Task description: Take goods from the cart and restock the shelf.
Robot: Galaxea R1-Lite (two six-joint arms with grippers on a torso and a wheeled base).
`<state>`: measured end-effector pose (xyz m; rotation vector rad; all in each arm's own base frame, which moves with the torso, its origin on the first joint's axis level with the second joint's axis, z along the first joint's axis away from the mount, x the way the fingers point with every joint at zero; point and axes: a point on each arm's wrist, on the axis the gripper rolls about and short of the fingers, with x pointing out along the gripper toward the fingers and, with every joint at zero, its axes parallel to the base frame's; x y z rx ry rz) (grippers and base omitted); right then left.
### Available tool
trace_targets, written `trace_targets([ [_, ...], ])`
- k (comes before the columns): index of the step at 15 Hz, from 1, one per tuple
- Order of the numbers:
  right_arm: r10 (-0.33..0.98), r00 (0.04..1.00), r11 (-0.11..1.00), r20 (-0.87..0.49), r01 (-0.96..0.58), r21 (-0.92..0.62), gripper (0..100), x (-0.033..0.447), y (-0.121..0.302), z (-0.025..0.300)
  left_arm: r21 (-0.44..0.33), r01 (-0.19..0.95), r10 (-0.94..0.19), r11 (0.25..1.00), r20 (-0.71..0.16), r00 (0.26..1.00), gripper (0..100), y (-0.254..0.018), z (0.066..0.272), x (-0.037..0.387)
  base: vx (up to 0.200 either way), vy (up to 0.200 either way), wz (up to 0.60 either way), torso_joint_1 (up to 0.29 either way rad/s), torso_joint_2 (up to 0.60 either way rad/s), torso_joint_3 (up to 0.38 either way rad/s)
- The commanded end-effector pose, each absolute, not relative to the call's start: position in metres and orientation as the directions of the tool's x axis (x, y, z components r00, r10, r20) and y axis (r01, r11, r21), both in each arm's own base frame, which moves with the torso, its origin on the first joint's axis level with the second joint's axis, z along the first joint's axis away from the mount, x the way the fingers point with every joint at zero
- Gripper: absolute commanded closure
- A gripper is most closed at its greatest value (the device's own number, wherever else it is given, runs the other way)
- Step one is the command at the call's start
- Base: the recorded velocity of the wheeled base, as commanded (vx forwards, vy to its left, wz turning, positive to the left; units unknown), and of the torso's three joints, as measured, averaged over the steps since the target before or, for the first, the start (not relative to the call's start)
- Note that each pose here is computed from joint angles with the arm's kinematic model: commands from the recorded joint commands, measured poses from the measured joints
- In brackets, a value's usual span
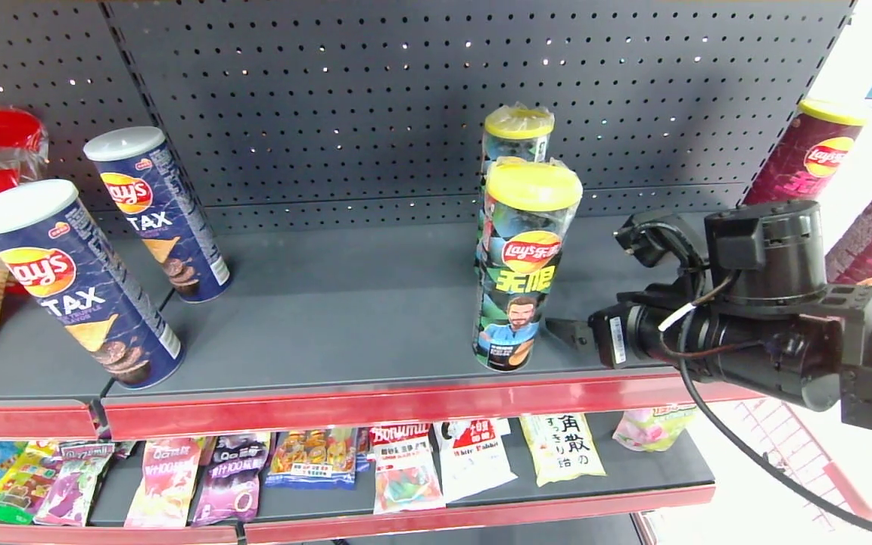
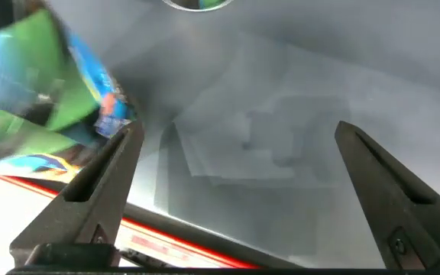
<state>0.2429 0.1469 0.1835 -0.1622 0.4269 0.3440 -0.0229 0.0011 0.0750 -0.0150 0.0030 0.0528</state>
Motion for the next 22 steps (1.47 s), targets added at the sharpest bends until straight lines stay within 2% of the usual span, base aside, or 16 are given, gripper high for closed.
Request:
trace_targets([
  [1,0.281,0.876,0.939,-0.391,-0.334,-0.075,0,0.215,0.122,0.196,-0.015,-0.054,0.054,0.998,-0.005,0.999,0,0.001,0.075,-0.023,0.0,0.0,0.0,0.0,0.0,0.0],
  [4,0.266,0.918,0.954,-0.295,-0.294,-0.054,0,0.15,0.074,0.203,-0.014,-0.054,0.054,0.998,-0.005,0.999,0,0.001,0.075,-0.023,0.0,0.0,0.0,0.0,0.0,0.0],
  [5,0.293,0.916,0.947,-0.275,-0.317,-0.046,0,0.123,0.06,0.194,-0.015,-0.054,0.054,0.998,-0.005,0.999,0,0.001,0.075,-0.023,0.0,0.0,0.0,0.0,0.0,0.0],
  [8,0.224,0.955,0.967,-0.197,-0.243,-0.079,0,0.076,0.018,0.173,-0.015,-0.054,0.054,0.998,-0.005,0.999,0,0.001,0.075,-0.023,0.0,0.0,0.0,0.0,0.0,0.0],
  [10,0.238,0.955,0.966,-0.174,-0.252,-0.061,0,0.055,0.01,0.165,-0.015,-0.054,0.054,0.998,-0.005,0.999,0,0.001,0.075,-0.023,0.0,0.0,0.0,0.0,0.0,0.0],
  [12,0.222,0.966,0.971,-0.136,-0.231,-0.057,0,0.008,0.004,0.141,-0.015,-0.054,0.054,0.998,-0.005,0.999,0,0.001,0.075,-0.023,0.0,0.0,0.0,0.0,0.0,0.0],
  [14,0.205,0.974,0.977,-0.093,-0.21,-0.044,0,-0.018,0.004,0.12,-0.015,-0.054,0.054,0.998,-0.005,0.999,0,0.001,0.075,-0.023,0.0,0.0,0.0,0.0,0.0,0.0],
  [17,0.197,0.98,0.979,-0.021,-0.197,-0.045,0,-0.028,0.004,0.084,-0.014,-0.054,0.054,0.998,-0.005,0.999,0,0.001,0.075,-0.023,0.0,0.0,0.0,0.0,0.0,0.0],
  [21,0.177,0.984,0.984,-0.017,-0.177,-0.003,0,-0.028,0.004,0.083,-0.015,-0.054,0.054,0.998,-0.005,0.999,0,0.001,0.075,-0.023,0.0,0.0,0.0,0.0,0.0,0.0],
  [22,0.086,0.996,0.996,-0.015,-0.086,-0.003,0,-0.027,0.002,0.083,-0.014,-0.054,0.054,0.998,-0.005,0.999,0,0.001,0.075,-0.023,0.0,0.0,0.0,0.0,0.0,0.0],
])
